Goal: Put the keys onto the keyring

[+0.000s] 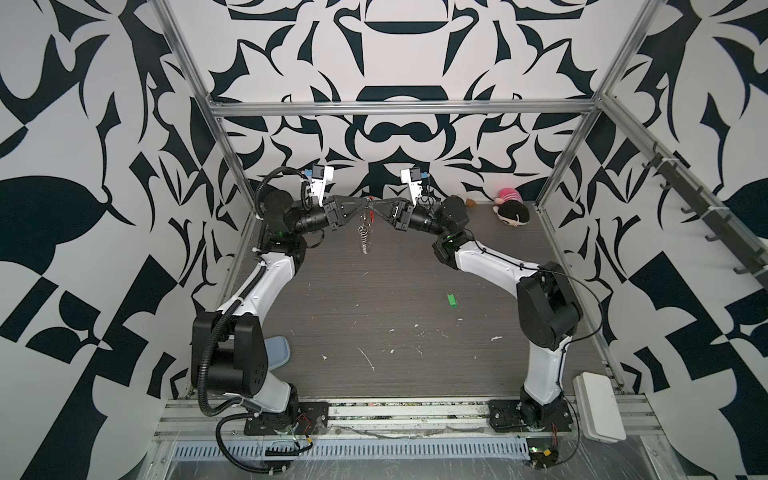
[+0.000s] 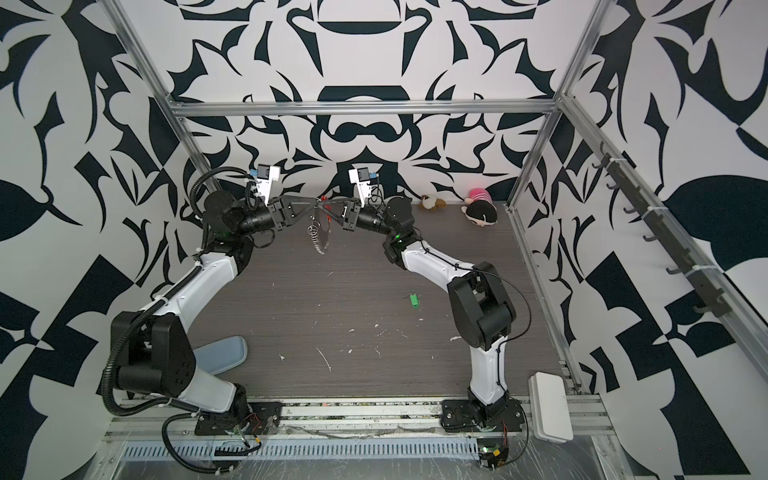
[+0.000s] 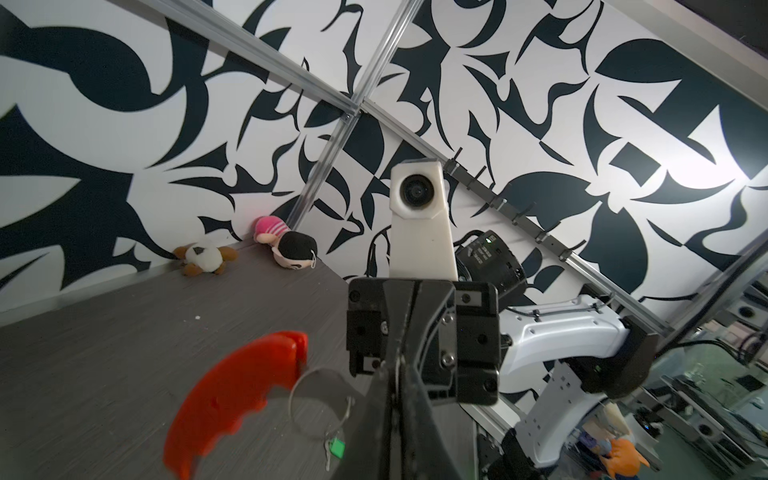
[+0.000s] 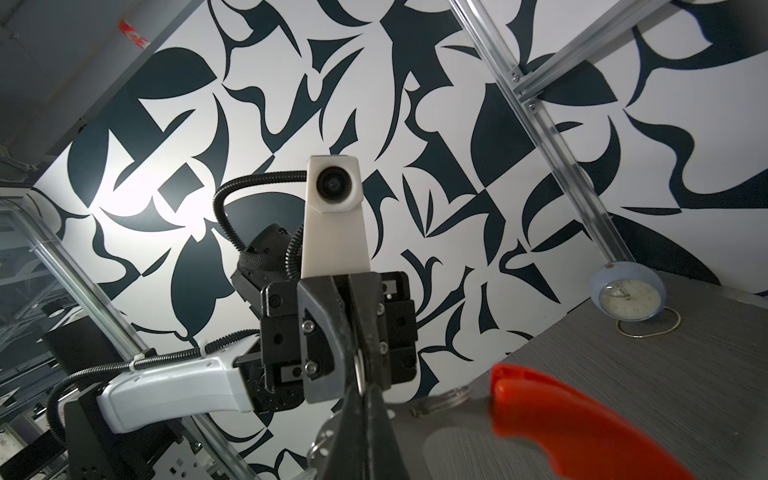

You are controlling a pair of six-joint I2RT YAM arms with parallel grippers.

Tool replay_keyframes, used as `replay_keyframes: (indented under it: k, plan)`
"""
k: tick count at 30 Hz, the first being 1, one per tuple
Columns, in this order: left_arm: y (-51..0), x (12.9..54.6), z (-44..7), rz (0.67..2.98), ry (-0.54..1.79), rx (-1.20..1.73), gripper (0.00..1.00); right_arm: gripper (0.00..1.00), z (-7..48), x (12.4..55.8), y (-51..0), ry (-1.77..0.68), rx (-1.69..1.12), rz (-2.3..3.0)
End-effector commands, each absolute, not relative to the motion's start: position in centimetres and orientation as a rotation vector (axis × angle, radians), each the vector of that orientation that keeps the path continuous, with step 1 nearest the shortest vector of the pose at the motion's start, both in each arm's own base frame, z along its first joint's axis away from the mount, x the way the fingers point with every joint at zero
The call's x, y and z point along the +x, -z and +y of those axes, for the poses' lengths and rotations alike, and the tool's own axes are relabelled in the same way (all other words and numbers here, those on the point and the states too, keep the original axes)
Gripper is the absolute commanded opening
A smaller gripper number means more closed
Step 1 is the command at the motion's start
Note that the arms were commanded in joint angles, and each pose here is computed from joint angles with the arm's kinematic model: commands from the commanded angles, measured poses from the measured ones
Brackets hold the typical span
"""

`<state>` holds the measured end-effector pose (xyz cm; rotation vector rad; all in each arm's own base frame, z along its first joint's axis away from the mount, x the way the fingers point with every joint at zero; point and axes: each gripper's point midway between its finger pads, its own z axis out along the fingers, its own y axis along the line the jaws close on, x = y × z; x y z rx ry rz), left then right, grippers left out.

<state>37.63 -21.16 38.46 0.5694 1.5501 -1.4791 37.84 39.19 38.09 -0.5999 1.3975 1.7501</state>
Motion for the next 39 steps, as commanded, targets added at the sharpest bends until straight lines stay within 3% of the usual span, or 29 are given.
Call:
replay_keyframes:
  k: [1, 4, 8, 12, 18, 30, 35, 37, 39]
  plan:
    - [-38.5, 37.7, -21.2, 1.542, 1.502, 0.559, 0.05, 0.0, 38.4, 36.2, -43.0, -1.729, -0.646, 1.227]
    - [-38.5, 37.6, -21.2, 1.538, 1.508, 0.562, 0.07, 0.0, 38.4, 36.2, -43.1, -1.73, -0.648, 1.226]
    - [-38.4, 37.4, -21.2, 1.53, 1.509, 0.569, 0.17, 0.0, 38.4, 36.3, -43.2, -1.728, -0.644, 1.225]
    - [-38.3, 37.2, -21.3, 1.527, 1.52, 0.557, 0.18, 0.0, 38.6, 36.3, -43.5, -1.734, -0.644, 1.217]
    - [-38.2, 37.0, -21.2, 1.52, 1.524, 0.55, 0.04, 0.0, 39.1, 36.3, -43.4, -1.744, -0.649, 1.216]
    - [-37.4, 36.5, -20.9, 1.49, 1.403, 0.598, 0.0, 0.0, 39.5, 36.6, -42.8, -1.744, -0.647, 1.257]
    - [-35.0, 36.8, -20.7, 1.615, 1.319, 0.591, 0.0, 0.32, 37.0, 39.8, -38.3, -1.583, -0.511, 1.528]
    - [-34.2, 36.5, -20.6, 1.638, 1.3, 0.598, 0.0, 0.44, 34.4, 41.0, -35.3, -1.409, -0.439, 1.659]
    - [-33.7, 36.2, -20.4, 1.635, 1.257, 0.6, 0.0, 0.64, 30.1, 42.5, -31.8, -1.128, -0.306, 1.804]
